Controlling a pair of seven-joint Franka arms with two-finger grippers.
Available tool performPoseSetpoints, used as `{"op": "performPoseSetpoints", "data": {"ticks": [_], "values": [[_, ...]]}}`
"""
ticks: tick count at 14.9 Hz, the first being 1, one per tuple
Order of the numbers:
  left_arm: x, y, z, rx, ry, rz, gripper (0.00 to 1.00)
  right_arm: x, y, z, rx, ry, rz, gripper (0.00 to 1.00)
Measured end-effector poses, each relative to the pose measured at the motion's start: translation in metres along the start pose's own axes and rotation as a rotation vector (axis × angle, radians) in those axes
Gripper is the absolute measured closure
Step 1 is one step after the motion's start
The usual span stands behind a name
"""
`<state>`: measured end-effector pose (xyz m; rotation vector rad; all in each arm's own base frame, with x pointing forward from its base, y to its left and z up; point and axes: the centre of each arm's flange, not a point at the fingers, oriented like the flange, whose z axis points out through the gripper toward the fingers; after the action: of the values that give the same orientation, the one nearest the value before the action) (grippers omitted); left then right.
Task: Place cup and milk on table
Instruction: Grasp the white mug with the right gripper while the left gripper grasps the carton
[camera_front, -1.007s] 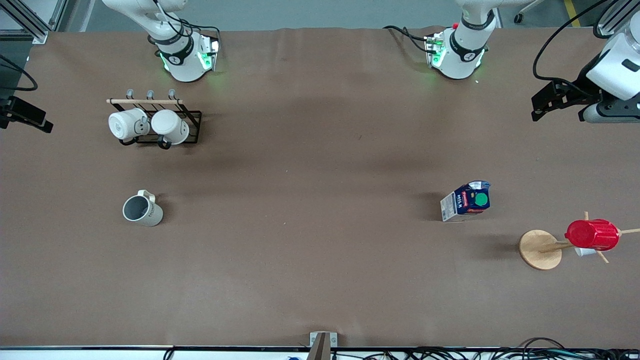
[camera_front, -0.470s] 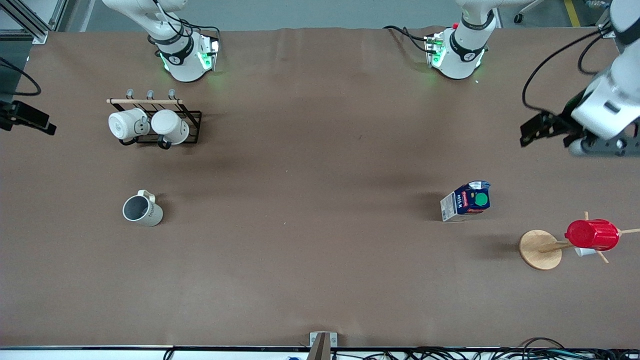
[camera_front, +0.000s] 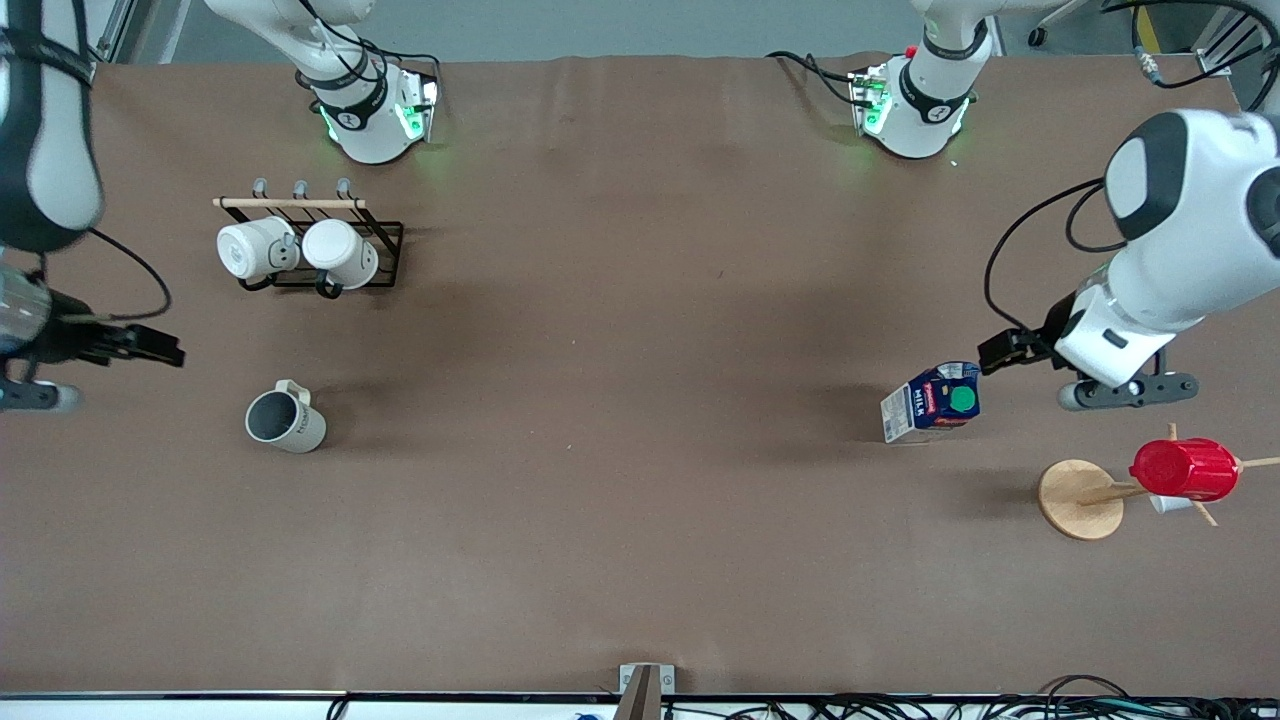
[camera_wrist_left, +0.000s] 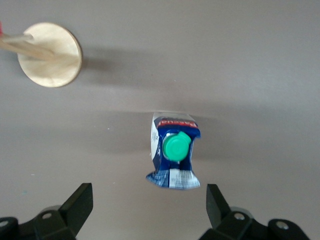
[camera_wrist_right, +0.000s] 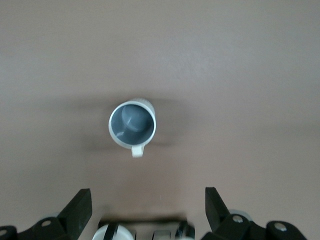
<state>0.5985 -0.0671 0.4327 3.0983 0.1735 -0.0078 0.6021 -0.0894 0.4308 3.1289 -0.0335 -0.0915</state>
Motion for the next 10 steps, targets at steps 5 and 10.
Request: {"op": "performPoseSetpoints", "data": {"ticks": [5, 10], "values": [[0.013, 0.013, 0.069, 0.009, -0.016, 0.005, 0.00, -0.001, -0.001, 0.106, -0.022, 0.094, -0.019, 0.00], [0.012, 0.027, 0.094, 0.007, -0.041, 0.028, 0.02, -0.003, -0.002, 0.179, -0.040, 0.150, -0.025, 0.00]]}}
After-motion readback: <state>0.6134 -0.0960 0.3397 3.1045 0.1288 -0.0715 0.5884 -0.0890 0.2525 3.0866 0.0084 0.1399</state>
